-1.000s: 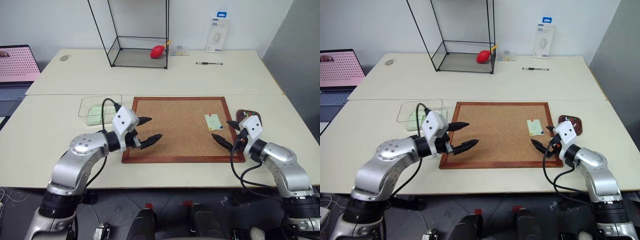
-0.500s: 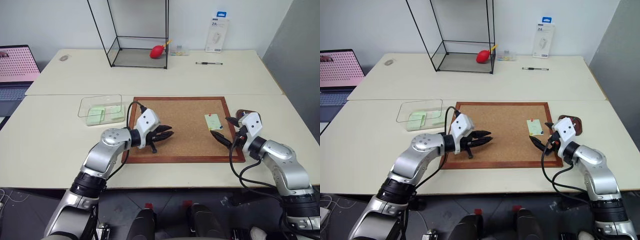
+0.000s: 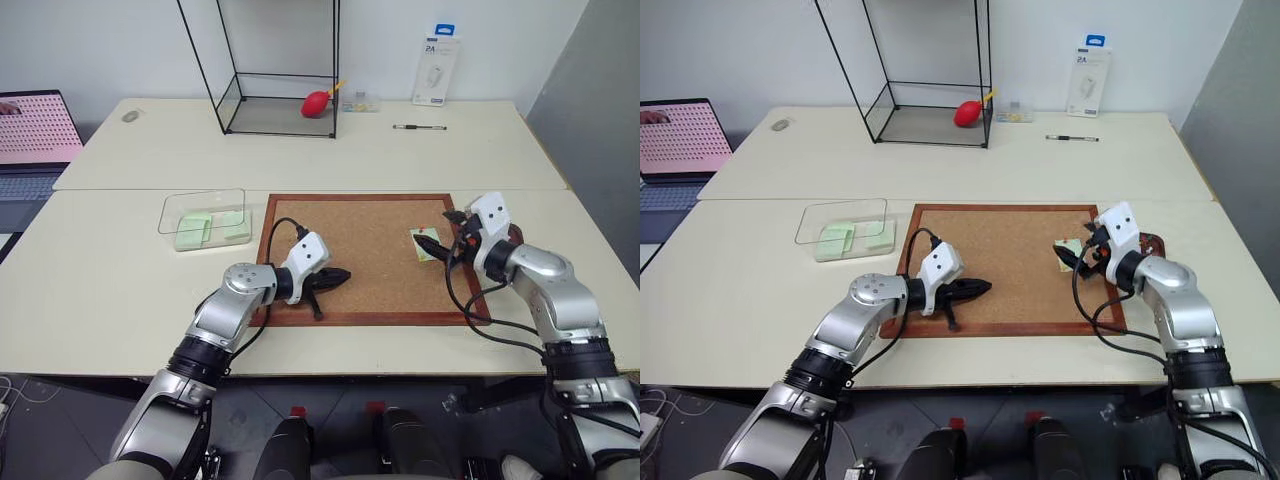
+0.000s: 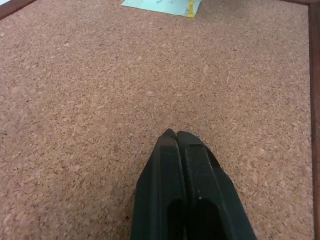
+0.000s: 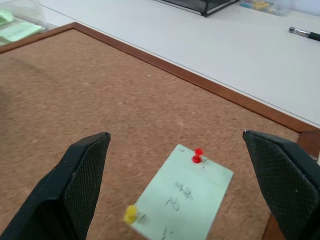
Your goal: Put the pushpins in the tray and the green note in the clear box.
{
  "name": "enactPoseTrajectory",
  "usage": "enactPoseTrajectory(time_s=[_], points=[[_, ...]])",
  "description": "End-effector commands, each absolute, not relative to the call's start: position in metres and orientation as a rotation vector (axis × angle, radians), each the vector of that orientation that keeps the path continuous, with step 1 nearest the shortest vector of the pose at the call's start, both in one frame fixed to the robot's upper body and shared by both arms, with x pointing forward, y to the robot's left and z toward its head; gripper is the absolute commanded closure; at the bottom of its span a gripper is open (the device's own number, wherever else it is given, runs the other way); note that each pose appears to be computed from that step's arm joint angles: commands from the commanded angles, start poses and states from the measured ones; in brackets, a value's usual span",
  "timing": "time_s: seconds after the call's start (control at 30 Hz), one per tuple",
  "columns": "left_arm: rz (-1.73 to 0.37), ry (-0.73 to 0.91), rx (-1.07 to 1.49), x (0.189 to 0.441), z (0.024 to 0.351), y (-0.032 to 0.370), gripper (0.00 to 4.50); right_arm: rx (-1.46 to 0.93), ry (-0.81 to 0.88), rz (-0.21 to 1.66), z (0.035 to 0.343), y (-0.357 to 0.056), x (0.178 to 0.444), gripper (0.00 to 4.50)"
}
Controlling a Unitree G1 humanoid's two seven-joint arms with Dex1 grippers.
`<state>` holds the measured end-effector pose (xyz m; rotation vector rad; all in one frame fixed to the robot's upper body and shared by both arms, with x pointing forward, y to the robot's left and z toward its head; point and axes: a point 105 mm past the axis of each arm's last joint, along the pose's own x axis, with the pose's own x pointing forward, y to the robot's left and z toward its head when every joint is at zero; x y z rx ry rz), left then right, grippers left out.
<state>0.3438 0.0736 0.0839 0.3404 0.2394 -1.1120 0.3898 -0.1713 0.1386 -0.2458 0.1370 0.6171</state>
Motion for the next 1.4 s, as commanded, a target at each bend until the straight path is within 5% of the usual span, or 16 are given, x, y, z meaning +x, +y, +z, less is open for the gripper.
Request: enactPoseTrajectory(time_s=[0.03,0.17,0.27,0.93,1.4], points=[[-1.13,0.258,0.356,0.338,0.078,0.072,4.47,-0.269,0.135,0.603,0.144,-0.171,0.406,0.0],[-1.128,0.26,0.357,0.336,0.077,0.072,4.47,-0.299,0.158,0.606,0.139,-0.17,0.415,0.0],[-1.125,0.262,0.356,0.335,0.077,0.072,4.5,-0.316,0.17,0.601,0.138,-0.17,0.421,0.4],[-1.113,0.283,0.372,0.335,0.073,0.078,4.5,-0.301,0.17,0.601,0.14,-0.172,0.43,4.38],[-1.105,0.365,0.423,0.335,0.059,0.086,4.5,-0.204,0.116,0.619,0.164,-0.173,0.419,4.44]])
